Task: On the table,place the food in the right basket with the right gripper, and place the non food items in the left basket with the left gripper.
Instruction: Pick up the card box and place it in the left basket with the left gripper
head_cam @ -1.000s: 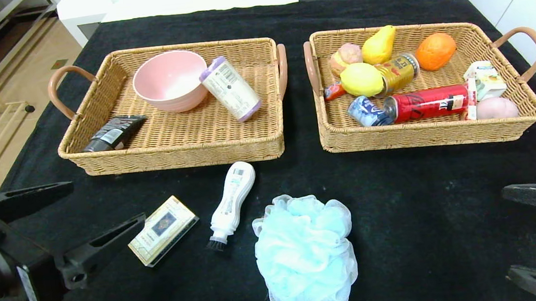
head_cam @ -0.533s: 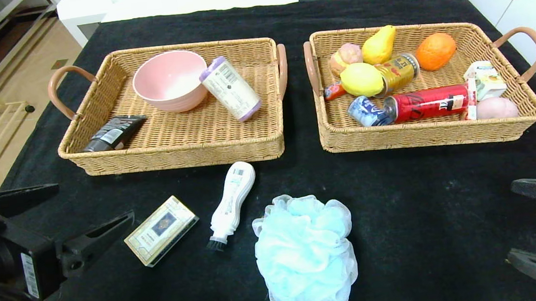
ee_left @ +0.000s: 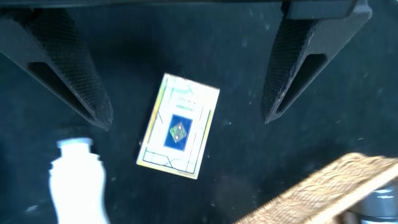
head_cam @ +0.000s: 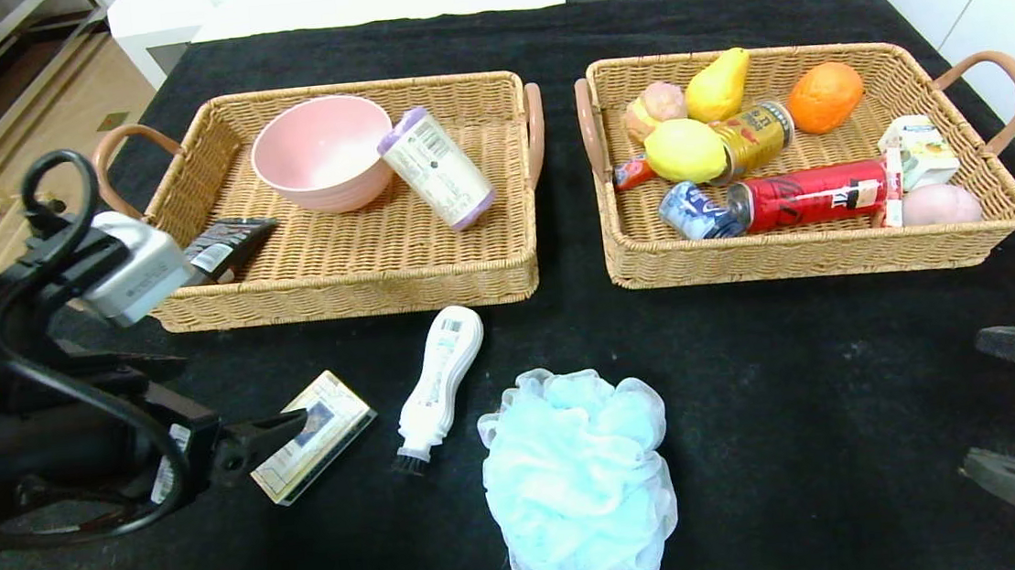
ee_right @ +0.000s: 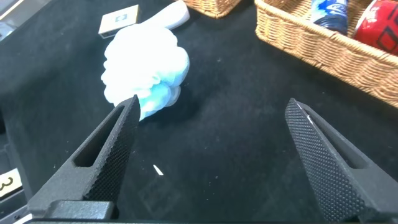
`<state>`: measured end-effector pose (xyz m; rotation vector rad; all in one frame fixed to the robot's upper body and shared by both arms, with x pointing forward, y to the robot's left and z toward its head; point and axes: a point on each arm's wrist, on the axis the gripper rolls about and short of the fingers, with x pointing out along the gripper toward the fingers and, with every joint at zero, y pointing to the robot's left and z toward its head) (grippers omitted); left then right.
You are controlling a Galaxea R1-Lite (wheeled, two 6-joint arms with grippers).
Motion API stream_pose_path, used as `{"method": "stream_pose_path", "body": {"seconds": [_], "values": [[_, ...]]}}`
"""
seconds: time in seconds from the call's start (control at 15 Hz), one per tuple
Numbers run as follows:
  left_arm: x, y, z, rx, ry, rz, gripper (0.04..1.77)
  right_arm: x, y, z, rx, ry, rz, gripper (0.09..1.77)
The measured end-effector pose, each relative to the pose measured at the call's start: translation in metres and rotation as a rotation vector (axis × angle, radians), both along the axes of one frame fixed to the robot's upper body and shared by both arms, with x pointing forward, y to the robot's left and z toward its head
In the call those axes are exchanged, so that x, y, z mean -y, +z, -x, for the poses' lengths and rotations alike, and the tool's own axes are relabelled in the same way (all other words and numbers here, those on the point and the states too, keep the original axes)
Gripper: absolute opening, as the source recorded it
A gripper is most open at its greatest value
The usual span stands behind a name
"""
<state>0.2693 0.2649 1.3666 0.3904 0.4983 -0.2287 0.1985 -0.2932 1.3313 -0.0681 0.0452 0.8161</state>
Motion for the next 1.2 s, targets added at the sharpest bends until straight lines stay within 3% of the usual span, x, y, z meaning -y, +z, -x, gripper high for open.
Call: {"method": "stream_pose_path", "body": {"seconds": [0.4, 0.73, 1.2], "values": [[0.016, -0.017, -0.043, -0.087, 0.035, -0.063, 1.72, 0.000, -0.001, -0.002, -0.008, -0.008, 0.002, 1.70], [0.018, -0.038, -0.056, -0.166, 0.047, -0.093, 1.72, 0.001, -0.003, -0.010, -0.026, -0.029, 0.007, 1.71], [0.016, -0.053, -0.061, -0.220, 0.051, -0.098, 1.72, 0.000, -0.006, -0.015, -0.040, -0.037, 0.011, 1.71]]}}
